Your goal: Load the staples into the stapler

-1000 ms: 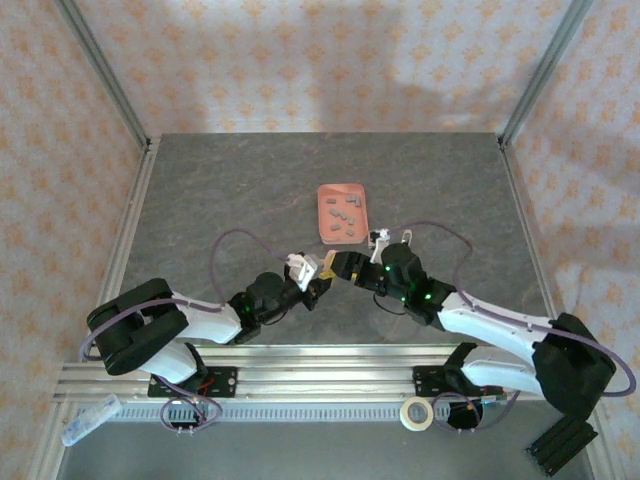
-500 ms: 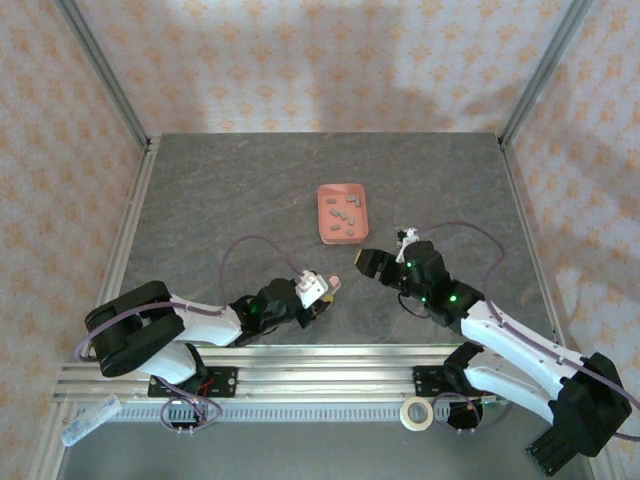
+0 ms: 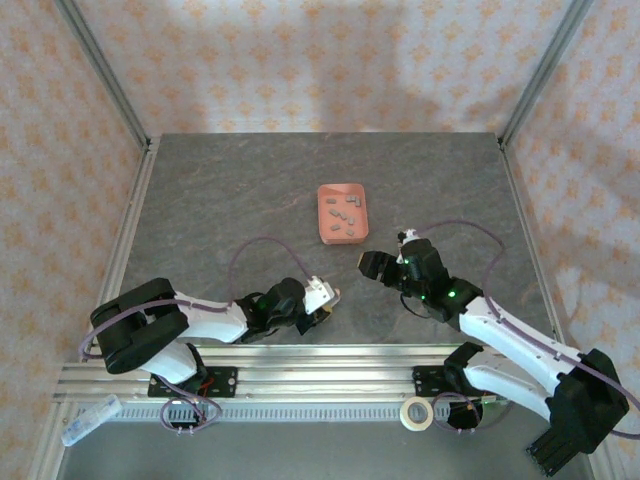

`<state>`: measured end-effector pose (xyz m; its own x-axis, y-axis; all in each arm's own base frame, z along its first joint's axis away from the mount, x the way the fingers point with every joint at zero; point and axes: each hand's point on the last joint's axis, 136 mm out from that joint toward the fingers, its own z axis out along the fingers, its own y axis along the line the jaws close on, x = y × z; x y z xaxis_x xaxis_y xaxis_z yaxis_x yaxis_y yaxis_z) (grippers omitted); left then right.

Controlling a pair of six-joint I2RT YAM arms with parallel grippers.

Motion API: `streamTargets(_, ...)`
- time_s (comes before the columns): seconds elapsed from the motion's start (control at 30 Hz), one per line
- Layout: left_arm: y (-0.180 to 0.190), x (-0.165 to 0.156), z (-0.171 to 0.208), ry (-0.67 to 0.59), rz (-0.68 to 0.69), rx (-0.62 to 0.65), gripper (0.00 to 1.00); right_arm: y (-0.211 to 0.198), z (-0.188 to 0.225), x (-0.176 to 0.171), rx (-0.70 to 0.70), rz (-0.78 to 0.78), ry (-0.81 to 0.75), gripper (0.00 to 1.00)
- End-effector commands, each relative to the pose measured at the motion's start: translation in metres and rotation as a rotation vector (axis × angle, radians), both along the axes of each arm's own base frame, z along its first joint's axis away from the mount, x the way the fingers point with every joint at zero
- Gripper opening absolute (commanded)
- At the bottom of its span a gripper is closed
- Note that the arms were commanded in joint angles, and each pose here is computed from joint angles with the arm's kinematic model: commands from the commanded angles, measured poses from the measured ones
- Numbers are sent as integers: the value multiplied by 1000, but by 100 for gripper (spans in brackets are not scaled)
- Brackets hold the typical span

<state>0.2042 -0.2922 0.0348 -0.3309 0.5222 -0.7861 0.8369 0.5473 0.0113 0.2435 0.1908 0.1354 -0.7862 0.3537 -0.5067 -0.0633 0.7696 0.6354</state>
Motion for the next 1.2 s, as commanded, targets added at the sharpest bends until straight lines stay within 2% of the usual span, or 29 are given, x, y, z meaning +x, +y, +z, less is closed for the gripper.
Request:
streamTargets(0.0, -1, -2, -7, 27, -13, 46, 6, -1, 13, 6, -4, -10, -31, 73)
streamTargets(0.23, 2, -3, -17, 59, 1, 90, 7, 0, 12, 6, -5, -6, -29, 74)
streamTargets(0.3, 3, -2, -18, 60, 9, 97, 11, 0, 12, 6, -3, -5, -28, 74)
streamTargets(0.43, 7, 3, -15, 47, 42, 105, 25, 0, 11, 6, -3, -2, -27, 74)
streamTargets(0.5, 5, 2, -11, 50, 33, 97, 40, 1, 12, 6, -2, 0, -28, 74)
streamTargets(0.57, 2, -1, -6, 67, 18, 89, 51, 2, 13, 6, 4, 3, -31, 74)
streamTargets(0.7, 0, 2, 10, 116, 56, 103, 63, 8, 18, 6, 34, 24, -34, 74)
streamTargets(0.93, 0, 16, 38, 202, 217, 98, 67, 3, 24, 8, 28, 4, -41, 74)
streamTargets(1.03, 3, 22, 42, 260, 295, 115, 66, -20, 12, 11, -11, -108, 33, 73)
streamTargets(1.17, 1, 22, 42, 323, 316, 170, 64, -28, 8, 12, 28, -135, 77, 72)
